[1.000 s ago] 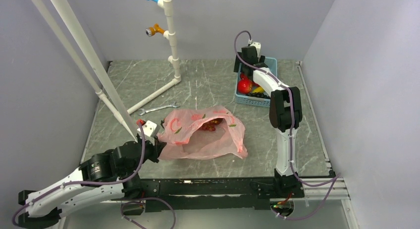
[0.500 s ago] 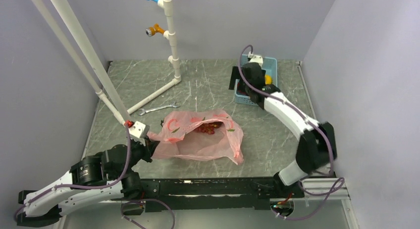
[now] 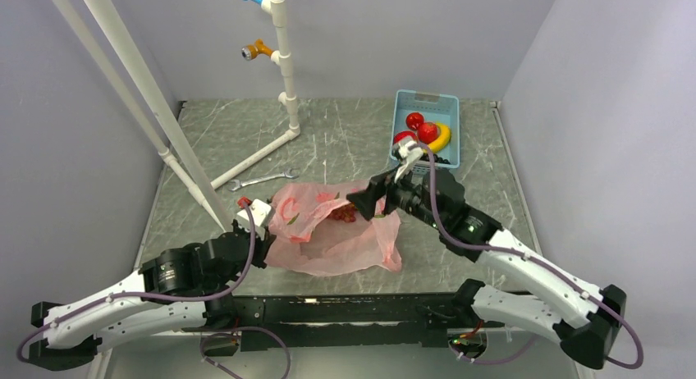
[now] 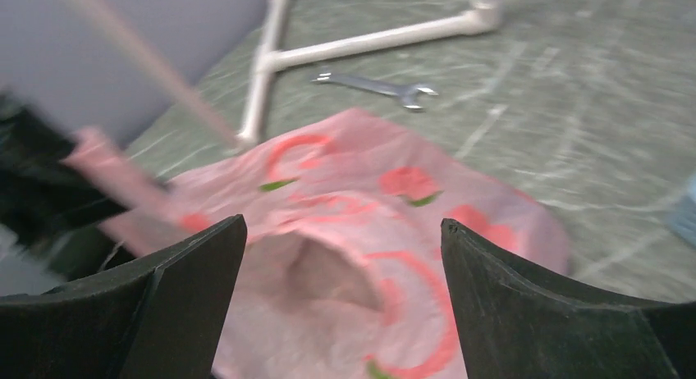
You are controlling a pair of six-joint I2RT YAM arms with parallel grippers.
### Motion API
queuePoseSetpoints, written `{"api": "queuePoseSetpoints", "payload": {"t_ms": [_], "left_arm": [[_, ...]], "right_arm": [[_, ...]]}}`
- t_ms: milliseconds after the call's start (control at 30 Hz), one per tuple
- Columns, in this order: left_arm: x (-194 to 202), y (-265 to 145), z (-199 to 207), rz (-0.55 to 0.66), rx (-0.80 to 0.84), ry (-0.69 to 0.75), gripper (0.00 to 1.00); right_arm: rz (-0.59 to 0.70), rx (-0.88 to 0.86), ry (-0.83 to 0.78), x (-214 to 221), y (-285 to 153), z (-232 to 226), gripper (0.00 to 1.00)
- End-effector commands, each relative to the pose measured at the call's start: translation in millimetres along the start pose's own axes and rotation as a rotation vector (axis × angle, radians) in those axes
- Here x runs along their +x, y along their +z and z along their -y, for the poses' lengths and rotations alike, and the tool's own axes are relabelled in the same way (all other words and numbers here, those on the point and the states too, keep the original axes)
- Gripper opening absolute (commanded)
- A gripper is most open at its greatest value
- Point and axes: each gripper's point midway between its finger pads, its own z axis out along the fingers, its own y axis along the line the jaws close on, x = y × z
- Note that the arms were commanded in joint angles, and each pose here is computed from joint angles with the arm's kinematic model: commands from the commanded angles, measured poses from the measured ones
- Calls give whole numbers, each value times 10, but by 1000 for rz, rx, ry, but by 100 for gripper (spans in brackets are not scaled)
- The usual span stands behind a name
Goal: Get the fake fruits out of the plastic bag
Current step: Take out the fake fruit from the plastic bag.
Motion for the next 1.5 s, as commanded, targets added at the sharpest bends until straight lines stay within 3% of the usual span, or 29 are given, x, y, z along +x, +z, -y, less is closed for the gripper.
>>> {"api": "queuePoseSetpoints", "payload": {"t_ms": [0,133,300,500,667,933,1100,1467], "left_arm": [[-67,9,76,18,31,0,0],[-48,32,106,8,40,10,0],[-13,63,126,-17,37,27,0],[-45,41,92,-3,24,23,0],[-69,9,69,9,19,14,0],[-117,-43,74,43,40,-1,0],[-123,-59,91,51,53,-3,0],[-63,-42,153,20,55,35,0]], "right_arm": [[53,-266,-9,58,-197,-613,89],[-38,-368,-25,541,-162,-1004,85],[-129,-264,-144,1103,63,-1096,76],[-40,-108,-115,1255,311,-914,74],[-59,-55,-90,1470,409,-807,74],[-40,102,-96,1603,719,-588,90],[-32,91,-88,1664,986,-595,99],[37,11,-173,1690,1610,-684,99]]}}
